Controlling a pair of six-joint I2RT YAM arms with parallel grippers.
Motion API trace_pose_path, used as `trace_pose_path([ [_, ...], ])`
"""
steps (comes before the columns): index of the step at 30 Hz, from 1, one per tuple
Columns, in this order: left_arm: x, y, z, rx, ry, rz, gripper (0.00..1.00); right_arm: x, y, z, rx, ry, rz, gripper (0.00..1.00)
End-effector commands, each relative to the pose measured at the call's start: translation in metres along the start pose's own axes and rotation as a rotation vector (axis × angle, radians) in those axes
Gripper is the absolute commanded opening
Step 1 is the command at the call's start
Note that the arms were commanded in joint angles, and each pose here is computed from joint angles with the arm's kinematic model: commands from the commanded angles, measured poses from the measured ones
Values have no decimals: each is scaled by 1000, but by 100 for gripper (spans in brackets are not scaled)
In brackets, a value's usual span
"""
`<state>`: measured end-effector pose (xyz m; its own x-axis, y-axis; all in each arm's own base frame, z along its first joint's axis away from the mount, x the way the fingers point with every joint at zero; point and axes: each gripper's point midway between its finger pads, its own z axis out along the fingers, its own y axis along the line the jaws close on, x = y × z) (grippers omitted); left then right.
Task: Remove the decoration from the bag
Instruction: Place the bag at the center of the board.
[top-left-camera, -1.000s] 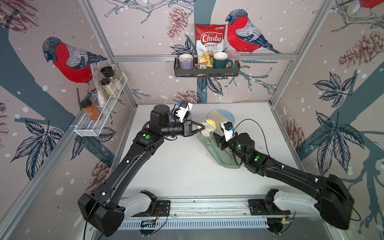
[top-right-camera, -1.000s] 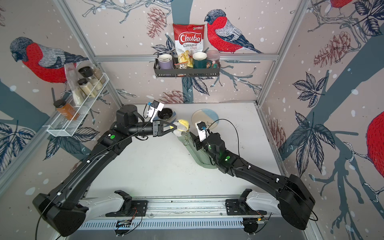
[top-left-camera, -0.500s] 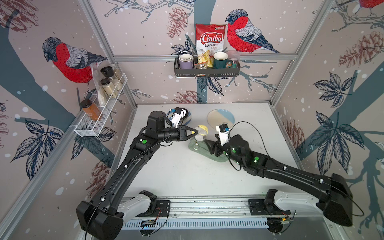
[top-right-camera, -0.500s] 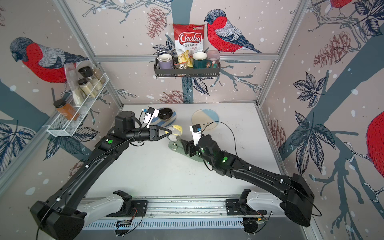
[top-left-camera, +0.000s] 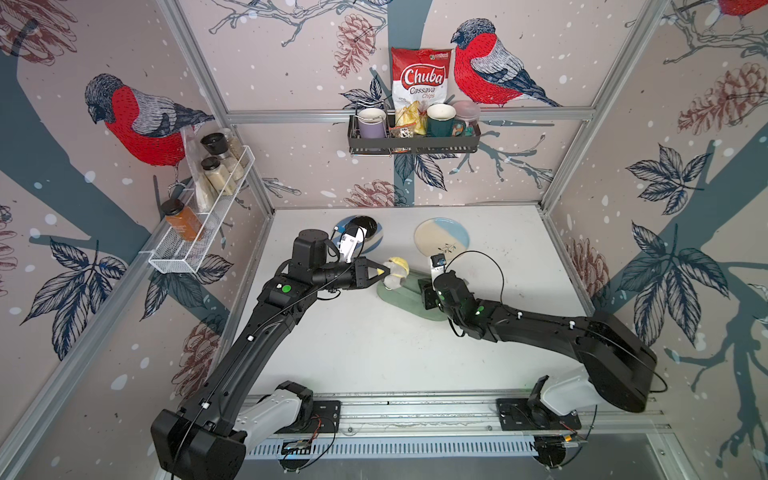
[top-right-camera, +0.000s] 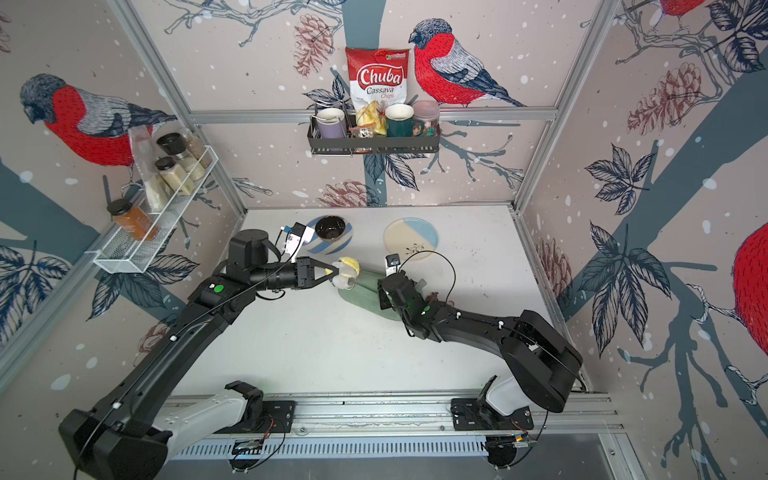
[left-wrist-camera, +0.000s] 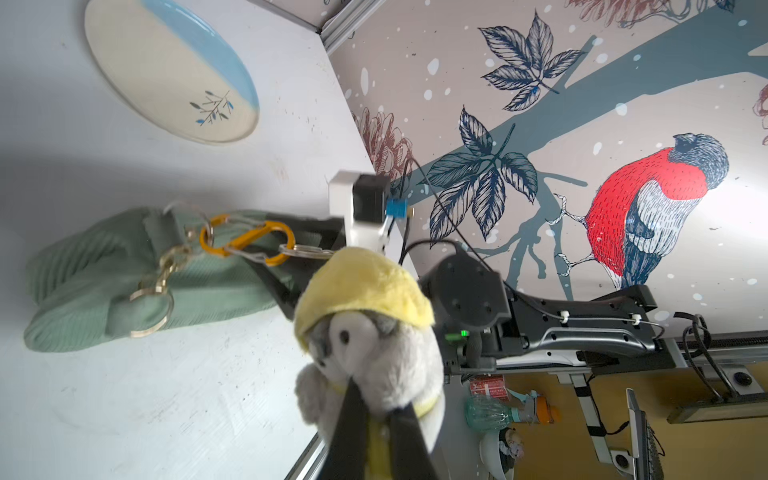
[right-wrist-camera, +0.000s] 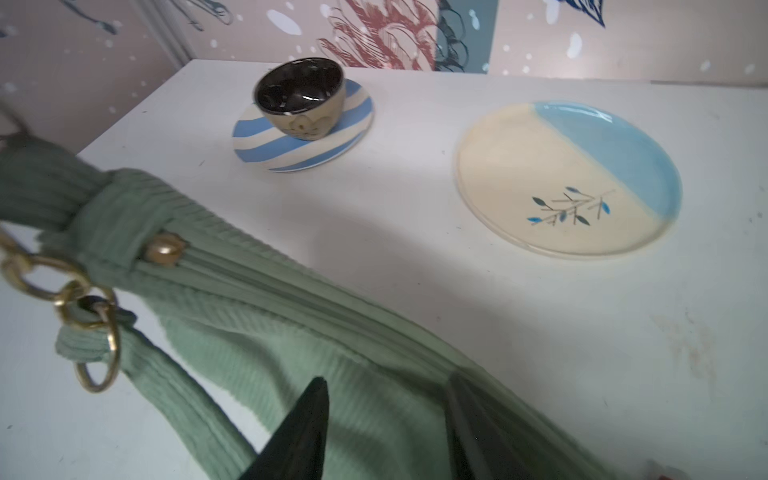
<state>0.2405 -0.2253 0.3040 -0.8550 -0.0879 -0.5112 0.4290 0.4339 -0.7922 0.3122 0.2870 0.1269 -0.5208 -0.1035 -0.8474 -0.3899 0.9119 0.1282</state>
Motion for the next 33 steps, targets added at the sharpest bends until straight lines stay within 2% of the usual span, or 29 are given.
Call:
trace_pose_path([
  [1, 12, 11, 1, -20, 7, -7, 0, 10, -6, 18, -48, 82, 103, 47],
  [5, 34, 26, 9, -76, 54, -5, 0, 7, -25, 44, -35, 91, 184, 45],
  [9, 56, 41, 31, -131, 99, -4, 0, -31, -25, 73, -59, 23, 247, 44],
  [12, 71, 55, 49, -205, 112, 19, 0, -58, -13, 88, -112, 27, 285, 44],
  [15, 83, 70, 68, -255, 118, 21, 0, -65, -22, 75, -106, 109, 373, 47],
  [19, 84, 73, 84, -282, 85, 53, 2, -65, -33, 26, -166, 289, 481, 65],
  [23, 83, 80, 108, -284, 89, 60, 25, -46, -18, -26, -231, 421, 426, 74],
  [27, 81, 77, 126, -273, 133, 70, 53, -19, -4, -53, -246, 515, 345, 80],
  [30, 82, 78, 104, -346, 147, 98, 71, -6, -5, -58, -248, 543, 293, 82],
  [33, 88, 84, 70, -439, 119, 82, 83, 5, 10, -59, -313, 602, 226, 81],
])
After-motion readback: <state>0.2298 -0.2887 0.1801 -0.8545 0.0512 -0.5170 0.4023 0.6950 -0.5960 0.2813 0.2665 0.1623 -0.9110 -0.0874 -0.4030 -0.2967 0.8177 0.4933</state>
